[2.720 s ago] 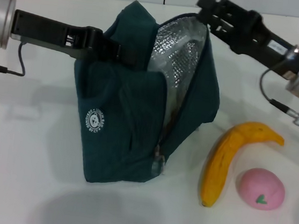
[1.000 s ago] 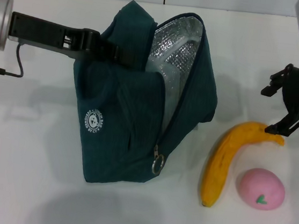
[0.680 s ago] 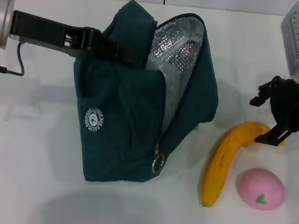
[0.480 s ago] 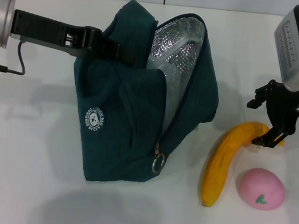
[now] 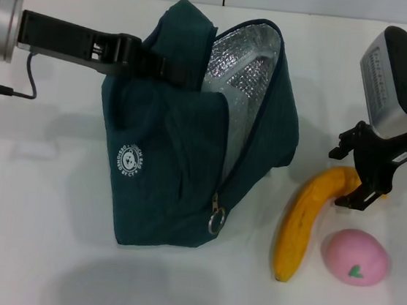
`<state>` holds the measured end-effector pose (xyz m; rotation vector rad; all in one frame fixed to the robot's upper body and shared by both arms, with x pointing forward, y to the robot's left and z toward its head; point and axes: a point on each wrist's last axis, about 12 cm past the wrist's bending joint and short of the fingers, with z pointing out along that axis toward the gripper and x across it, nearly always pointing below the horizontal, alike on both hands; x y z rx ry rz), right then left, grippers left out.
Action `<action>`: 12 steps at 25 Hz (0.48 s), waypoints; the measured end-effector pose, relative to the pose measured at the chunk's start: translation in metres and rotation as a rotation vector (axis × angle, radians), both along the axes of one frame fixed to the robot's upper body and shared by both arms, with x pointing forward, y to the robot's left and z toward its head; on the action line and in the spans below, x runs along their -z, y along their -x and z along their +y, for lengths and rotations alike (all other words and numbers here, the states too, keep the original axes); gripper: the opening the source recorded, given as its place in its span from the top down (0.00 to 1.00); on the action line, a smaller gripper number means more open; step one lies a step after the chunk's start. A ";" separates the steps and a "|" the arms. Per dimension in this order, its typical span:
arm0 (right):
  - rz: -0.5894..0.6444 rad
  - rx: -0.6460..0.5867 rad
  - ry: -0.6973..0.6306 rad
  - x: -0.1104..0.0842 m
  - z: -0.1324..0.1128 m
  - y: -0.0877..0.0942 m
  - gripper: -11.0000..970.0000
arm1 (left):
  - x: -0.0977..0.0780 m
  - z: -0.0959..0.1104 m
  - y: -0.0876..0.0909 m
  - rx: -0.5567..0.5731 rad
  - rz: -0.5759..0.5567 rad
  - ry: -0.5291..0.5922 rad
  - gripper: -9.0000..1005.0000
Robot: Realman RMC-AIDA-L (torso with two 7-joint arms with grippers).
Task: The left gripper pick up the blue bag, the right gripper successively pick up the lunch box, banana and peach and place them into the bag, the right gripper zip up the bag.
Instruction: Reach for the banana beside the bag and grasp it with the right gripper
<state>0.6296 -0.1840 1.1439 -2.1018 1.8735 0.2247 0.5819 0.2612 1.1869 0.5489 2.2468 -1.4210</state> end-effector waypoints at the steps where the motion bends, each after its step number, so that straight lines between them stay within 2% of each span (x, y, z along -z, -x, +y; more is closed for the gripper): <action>1: 0.000 0.000 0.000 0.000 0.000 0.000 0.11 | 0.000 0.000 0.000 0.000 0.000 0.000 0.94; 4: 0.001 0.000 -0.001 0.001 0.001 0.000 0.12 | 0.000 0.000 0.000 0.000 -0.001 0.000 0.94; 12: -0.005 0.022 -0.012 0.001 0.002 -0.002 0.29 | 0.000 0.001 0.000 0.001 -0.006 -0.001 0.94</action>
